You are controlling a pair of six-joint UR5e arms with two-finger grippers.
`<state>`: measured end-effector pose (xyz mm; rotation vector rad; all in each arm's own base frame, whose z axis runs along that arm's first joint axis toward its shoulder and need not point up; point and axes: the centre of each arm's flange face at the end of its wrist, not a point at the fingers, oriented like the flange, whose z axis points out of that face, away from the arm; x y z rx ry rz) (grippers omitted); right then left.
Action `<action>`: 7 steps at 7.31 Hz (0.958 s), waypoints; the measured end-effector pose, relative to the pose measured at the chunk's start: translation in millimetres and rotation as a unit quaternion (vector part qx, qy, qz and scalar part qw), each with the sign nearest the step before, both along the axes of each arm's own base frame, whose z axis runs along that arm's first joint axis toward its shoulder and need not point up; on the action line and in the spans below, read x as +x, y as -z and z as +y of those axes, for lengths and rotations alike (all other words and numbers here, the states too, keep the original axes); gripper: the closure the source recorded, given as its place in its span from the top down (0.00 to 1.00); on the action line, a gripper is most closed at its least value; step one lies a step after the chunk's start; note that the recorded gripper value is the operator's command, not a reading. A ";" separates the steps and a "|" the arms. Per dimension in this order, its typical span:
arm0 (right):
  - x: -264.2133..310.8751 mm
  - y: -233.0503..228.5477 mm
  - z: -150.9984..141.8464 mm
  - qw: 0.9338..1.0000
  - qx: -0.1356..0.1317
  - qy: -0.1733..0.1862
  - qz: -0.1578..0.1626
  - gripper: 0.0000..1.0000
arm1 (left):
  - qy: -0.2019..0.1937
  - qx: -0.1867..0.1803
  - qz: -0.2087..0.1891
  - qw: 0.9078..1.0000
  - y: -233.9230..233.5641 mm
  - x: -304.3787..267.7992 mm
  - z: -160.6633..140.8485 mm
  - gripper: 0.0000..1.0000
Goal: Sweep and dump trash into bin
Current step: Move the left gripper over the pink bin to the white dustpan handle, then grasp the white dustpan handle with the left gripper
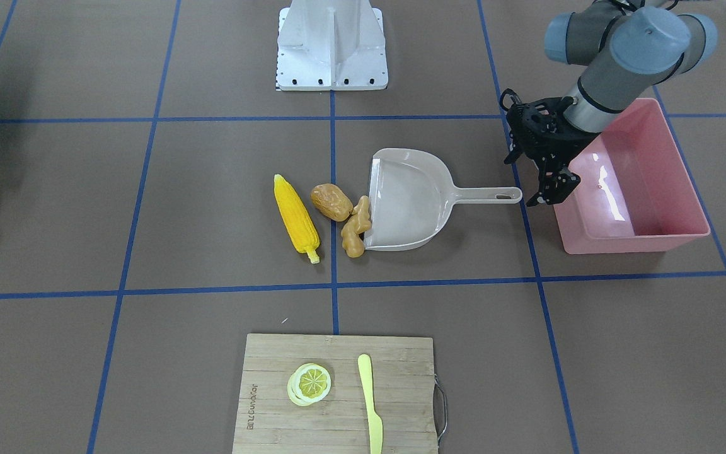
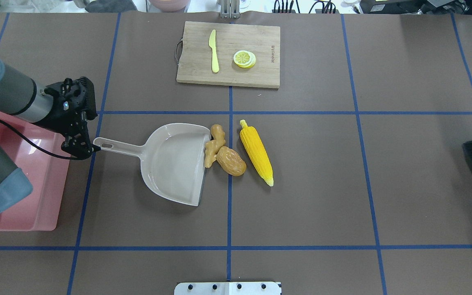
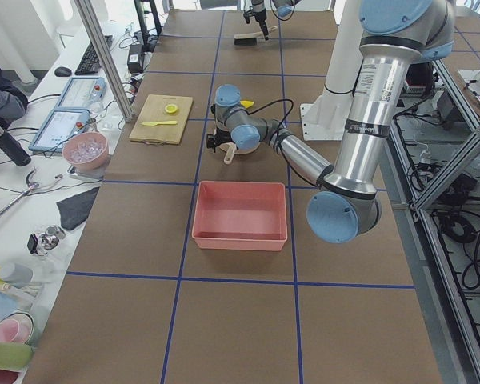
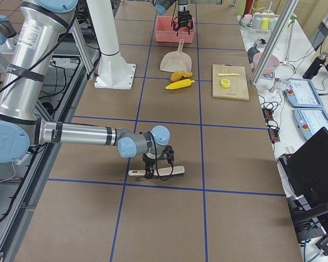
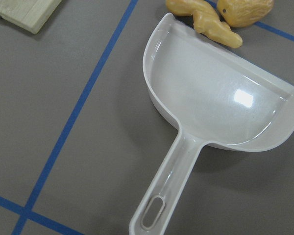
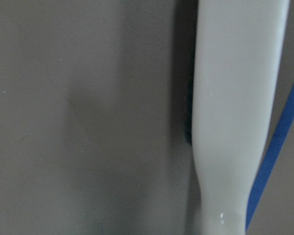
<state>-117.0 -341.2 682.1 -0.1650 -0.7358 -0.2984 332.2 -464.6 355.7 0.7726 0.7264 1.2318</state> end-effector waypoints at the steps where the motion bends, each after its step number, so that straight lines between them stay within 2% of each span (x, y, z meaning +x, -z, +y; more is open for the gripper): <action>1: 2.2 -0.6 3.1 1.000 -0.002 0.001 0.002 0.99 | -0.016 0.031 -0.010 0.999 -4.2 17.3 1.8 0.99; 3: 8.9 -8.1 13.0 1.000 -0.003 0.010 0.008 0.97 | -0.033 0.057 -0.012 0.998 -8.6 33.6 5.3 0.99; 5: 13.3 -16.6 21.6 1.000 -0.004 0.020 0.011 0.85 | -0.037 0.073 -0.003 0.997 -14.4 31.2 9.6 0.99; 7: 14.5 -21.0 20.1 1.000 -0.001 0.022 0.017 0.85 | -0.042 0.076 -0.005 0.996 -26.2 33.3 10.5 0.98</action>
